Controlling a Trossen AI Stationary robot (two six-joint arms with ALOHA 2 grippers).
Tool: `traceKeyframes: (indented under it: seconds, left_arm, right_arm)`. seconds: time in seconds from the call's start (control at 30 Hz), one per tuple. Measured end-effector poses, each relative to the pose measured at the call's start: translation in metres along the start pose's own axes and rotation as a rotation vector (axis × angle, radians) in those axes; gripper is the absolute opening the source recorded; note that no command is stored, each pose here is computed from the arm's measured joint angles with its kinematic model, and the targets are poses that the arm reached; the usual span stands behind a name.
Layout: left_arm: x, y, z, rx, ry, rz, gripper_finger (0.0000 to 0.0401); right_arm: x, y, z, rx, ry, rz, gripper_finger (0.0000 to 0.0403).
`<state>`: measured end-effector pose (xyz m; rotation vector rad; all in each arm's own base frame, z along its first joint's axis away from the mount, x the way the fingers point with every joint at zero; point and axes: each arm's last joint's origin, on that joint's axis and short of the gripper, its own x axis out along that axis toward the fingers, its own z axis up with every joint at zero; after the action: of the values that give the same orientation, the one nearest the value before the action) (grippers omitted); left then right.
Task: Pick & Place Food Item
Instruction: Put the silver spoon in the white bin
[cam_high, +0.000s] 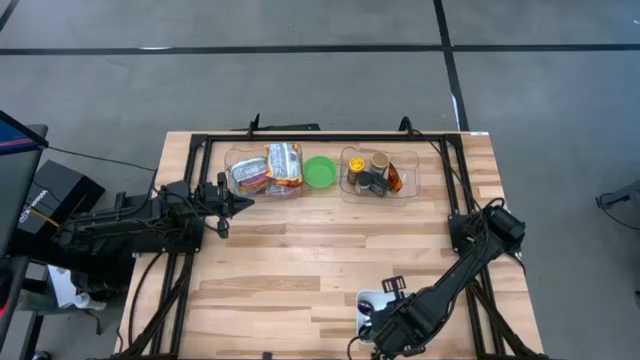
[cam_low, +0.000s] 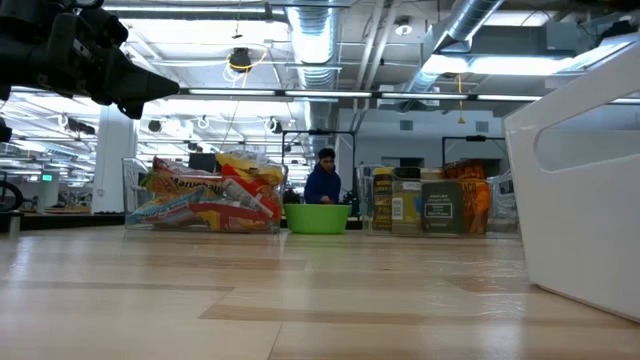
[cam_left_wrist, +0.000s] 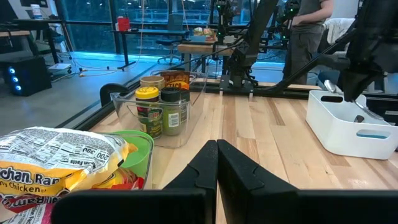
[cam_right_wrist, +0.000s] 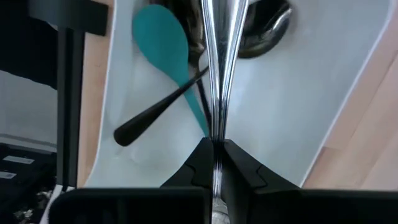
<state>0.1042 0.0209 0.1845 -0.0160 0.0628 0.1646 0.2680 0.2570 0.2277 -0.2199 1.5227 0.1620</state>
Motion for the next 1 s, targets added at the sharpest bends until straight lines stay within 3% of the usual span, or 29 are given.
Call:
traceKeyframes:
  seconds: [1.0]
  left_arm:
    - [0.0,0.0,0.0,0.0,0.0,0.0,0.0001]
  right_arm:
    - [0.041,-0.016,0.001,-0.135,0.004,0.029,0.001]
